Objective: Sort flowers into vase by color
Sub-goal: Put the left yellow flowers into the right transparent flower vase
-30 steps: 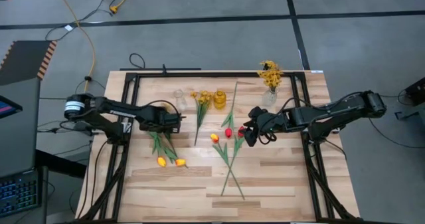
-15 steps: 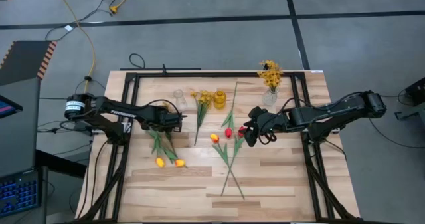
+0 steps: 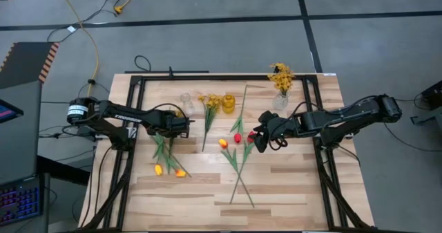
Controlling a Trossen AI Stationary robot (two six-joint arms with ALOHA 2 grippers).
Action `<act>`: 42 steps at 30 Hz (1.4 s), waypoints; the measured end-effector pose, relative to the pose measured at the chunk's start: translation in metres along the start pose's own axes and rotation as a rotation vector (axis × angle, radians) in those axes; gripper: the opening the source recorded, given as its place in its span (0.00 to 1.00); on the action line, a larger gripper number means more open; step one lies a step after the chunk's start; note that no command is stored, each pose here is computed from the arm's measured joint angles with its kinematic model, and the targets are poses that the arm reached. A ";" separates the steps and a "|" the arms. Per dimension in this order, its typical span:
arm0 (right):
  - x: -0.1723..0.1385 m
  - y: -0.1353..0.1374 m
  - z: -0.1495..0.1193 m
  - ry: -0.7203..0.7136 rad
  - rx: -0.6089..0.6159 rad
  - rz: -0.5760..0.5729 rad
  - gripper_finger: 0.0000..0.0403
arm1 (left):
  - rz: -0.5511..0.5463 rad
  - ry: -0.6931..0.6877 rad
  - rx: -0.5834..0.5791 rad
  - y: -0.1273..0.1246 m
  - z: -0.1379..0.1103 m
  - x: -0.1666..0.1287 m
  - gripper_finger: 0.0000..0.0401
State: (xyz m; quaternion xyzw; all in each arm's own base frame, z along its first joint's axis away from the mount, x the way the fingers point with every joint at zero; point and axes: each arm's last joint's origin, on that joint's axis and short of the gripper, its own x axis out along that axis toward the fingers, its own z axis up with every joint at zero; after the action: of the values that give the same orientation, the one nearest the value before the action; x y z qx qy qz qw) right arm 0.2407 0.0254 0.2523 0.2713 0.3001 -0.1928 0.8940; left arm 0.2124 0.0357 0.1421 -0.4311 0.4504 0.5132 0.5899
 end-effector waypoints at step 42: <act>-0.001 0.010 0.011 -0.115 -0.026 0.102 0.59 | -0.823 -0.647 0.183 0.014 0.010 -0.139 0.02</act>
State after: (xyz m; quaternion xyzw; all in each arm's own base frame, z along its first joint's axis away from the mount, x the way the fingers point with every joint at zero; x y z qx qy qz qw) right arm 0.2498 0.0267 0.2644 0.2629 0.2367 -0.1584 0.9218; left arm 0.1901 0.0167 0.2790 -0.3384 0.0821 0.3045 0.8866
